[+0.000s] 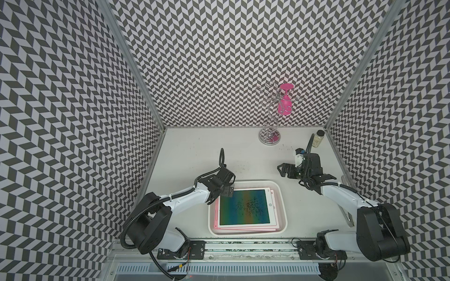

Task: Take out the writing tablet from the storage box
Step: Move the storage box to the center of the board.

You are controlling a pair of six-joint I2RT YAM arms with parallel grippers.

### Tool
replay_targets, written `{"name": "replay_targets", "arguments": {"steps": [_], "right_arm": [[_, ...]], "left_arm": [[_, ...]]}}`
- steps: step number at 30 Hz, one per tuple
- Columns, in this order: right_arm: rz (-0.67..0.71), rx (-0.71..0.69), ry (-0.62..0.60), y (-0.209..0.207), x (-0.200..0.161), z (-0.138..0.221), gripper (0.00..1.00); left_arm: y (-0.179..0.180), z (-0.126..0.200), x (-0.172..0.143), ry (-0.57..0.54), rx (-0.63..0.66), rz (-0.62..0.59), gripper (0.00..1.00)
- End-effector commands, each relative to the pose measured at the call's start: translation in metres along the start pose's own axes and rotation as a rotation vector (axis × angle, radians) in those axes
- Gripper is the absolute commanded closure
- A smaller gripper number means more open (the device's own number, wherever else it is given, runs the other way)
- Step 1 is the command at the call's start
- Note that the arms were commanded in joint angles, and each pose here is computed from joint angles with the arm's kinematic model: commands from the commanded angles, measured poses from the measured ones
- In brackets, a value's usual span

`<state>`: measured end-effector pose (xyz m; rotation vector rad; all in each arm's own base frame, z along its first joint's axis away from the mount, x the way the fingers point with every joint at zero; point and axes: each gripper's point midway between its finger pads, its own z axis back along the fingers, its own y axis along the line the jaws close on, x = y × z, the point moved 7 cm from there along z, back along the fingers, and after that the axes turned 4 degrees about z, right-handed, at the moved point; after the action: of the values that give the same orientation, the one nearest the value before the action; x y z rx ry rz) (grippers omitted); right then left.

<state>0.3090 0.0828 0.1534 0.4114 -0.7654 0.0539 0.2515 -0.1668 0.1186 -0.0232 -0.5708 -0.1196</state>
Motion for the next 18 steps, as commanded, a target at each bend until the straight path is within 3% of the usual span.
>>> {"name": "replay_targets", "arguments": {"steps": [1,7,11,18], "right_arm": [[0.01,0.021,-0.043,0.005,0.008,0.001,0.01],[-0.011,0.001,-0.039,0.001,0.007,-0.003,0.01],[-0.019,-0.008,-0.016,-0.002,0.002,-0.007,0.01],[-0.029,-0.018,-0.002,-0.002,-0.001,-0.006,0.01]], "left_arm": [[0.001,-0.009,0.041,-0.127,0.044,0.058,0.03],[-0.005,-0.038,0.096,-0.179,0.031,0.041,0.05],[-0.033,-0.053,0.139,-0.215,-0.031,-0.022,0.05],[-0.061,-0.044,0.213,-0.35,-0.075,-0.037,0.01]]}}
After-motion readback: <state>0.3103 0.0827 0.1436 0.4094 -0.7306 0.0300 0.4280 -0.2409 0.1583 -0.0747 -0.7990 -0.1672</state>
